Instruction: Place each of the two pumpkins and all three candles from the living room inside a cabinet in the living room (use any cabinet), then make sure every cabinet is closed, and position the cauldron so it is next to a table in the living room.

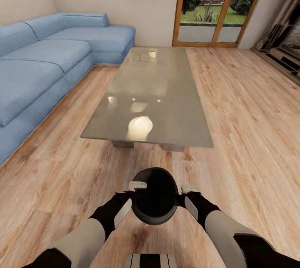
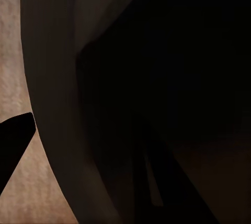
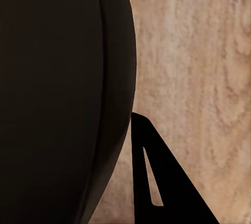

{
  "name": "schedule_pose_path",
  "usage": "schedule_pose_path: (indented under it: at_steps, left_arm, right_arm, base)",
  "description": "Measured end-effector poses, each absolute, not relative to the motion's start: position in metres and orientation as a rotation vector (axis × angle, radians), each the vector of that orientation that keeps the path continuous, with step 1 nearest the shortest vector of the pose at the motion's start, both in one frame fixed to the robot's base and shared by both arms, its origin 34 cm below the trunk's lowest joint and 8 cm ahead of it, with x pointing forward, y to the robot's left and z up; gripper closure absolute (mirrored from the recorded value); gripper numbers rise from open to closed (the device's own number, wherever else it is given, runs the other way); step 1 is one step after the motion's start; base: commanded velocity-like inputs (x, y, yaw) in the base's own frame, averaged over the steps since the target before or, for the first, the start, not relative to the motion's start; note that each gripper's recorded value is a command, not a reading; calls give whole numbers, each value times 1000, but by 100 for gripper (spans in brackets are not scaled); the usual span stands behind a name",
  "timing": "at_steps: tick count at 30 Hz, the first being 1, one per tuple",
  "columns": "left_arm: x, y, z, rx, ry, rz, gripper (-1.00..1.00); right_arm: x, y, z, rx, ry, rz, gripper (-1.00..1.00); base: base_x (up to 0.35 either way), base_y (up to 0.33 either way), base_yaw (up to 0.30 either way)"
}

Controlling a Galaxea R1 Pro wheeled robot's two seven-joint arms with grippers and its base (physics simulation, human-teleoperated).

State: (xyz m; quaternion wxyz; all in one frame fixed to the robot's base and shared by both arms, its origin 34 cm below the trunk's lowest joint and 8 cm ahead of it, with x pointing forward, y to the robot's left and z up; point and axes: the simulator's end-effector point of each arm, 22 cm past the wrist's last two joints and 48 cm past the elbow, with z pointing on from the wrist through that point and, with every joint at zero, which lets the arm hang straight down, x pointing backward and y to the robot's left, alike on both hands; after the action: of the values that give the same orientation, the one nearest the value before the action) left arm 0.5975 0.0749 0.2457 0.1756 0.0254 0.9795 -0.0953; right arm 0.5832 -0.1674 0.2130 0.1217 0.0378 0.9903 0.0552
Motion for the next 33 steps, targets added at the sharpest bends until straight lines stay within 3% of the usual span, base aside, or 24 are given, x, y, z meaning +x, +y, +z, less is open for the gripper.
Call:
schedule_pose_path:
  at_steps: [33]
  left_arm:
    - [587,75,230,68,2805,-274,100]
  right_arm:
    - [572,-167,198,114,2923,161,100]
  base:
    - [0,0,9]
